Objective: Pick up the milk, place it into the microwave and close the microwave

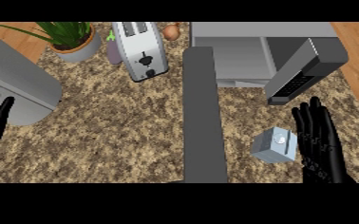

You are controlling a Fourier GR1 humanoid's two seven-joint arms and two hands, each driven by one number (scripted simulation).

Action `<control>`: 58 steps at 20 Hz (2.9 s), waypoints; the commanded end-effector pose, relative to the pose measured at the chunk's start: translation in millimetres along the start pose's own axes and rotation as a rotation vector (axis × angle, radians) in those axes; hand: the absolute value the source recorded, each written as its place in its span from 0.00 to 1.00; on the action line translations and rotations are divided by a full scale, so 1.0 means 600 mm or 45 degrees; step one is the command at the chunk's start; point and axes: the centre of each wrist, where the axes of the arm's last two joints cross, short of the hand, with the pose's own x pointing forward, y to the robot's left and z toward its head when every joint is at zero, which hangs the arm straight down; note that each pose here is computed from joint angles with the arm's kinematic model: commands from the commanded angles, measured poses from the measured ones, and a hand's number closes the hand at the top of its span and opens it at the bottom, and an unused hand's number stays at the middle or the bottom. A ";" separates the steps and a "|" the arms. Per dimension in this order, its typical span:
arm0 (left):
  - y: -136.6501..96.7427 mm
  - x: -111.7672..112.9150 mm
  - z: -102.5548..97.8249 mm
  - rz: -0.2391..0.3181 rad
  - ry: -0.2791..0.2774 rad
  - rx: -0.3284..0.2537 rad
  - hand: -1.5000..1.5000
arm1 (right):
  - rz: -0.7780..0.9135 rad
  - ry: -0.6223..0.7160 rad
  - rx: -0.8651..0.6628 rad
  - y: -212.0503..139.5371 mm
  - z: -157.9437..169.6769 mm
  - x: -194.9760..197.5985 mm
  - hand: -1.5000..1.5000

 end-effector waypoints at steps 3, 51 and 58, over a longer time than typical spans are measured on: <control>0.030 0.015 0.005 0.019 0.021 -0.009 0.00 | 0.032 0.058 -0.024 -0.023 0.014 -0.017 0.00; 0.084 0.030 0.105 -0.004 0.002 -0.007 0.00 | 0.152 0.258 -0.161 -0.145 0.083 -0.453 0.00; 0.070 0.050 0.108 0.019 0.025 0.000 0.00 | 0.091 0.203 -0.110 -0.150 0.074 -0.498 1.00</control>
